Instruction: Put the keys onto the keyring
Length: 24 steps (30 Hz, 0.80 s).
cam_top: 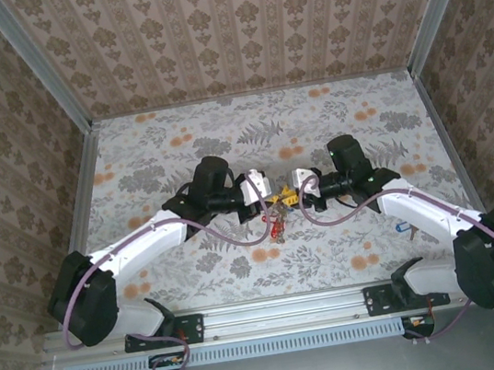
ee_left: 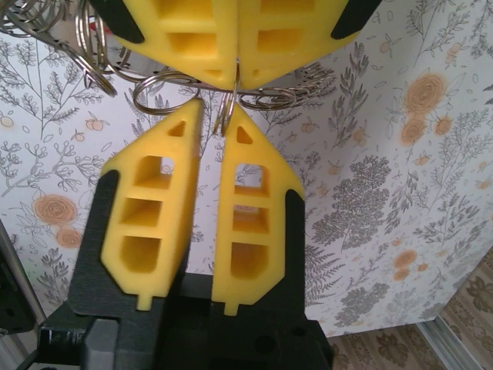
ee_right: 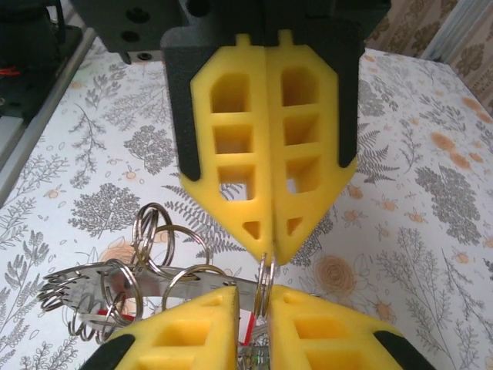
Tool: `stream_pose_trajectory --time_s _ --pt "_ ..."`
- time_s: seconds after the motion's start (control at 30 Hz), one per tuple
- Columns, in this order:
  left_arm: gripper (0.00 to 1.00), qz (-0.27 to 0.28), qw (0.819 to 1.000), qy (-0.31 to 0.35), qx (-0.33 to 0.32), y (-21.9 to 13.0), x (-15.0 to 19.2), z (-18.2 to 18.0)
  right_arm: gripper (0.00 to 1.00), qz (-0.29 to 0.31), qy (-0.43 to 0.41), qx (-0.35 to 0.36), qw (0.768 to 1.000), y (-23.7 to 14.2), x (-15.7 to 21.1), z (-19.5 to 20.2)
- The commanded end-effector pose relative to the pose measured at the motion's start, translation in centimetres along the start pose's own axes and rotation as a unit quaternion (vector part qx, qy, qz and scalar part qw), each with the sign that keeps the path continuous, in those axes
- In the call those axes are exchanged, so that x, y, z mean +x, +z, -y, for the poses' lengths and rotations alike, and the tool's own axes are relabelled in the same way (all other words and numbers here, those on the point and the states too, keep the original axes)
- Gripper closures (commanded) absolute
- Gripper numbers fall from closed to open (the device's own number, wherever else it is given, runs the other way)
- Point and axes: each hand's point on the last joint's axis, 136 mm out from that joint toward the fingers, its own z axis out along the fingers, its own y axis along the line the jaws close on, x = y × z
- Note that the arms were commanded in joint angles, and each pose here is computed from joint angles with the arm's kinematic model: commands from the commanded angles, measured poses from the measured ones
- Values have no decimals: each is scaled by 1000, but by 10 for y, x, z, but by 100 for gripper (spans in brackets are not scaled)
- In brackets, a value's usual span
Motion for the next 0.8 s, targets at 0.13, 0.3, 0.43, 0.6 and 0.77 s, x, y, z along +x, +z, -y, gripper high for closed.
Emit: stream_pose_trajectory --time_s 0.13,0.3,0.43,0.6,0.77 --pt "100 22 999 37 -12 -7 -28 -8 97 -2 -25 20 999 -1 -6 5" --pt "100 20 999 32 -11 -5 -25 -8 100 -5 -25 30 999 0 -2 7" --pt "81 27 999 16 -14 -5 -20 -10 100 11 -22 35 999 0 -3 8" --pt "76 55 998 -19 9 -9 -15 -11 100 57 -1 26 998 0 -8 7" --pt "74 85 994 -53 38 -17 -11 -14 100 91 22 28 995 -1 -9 12"
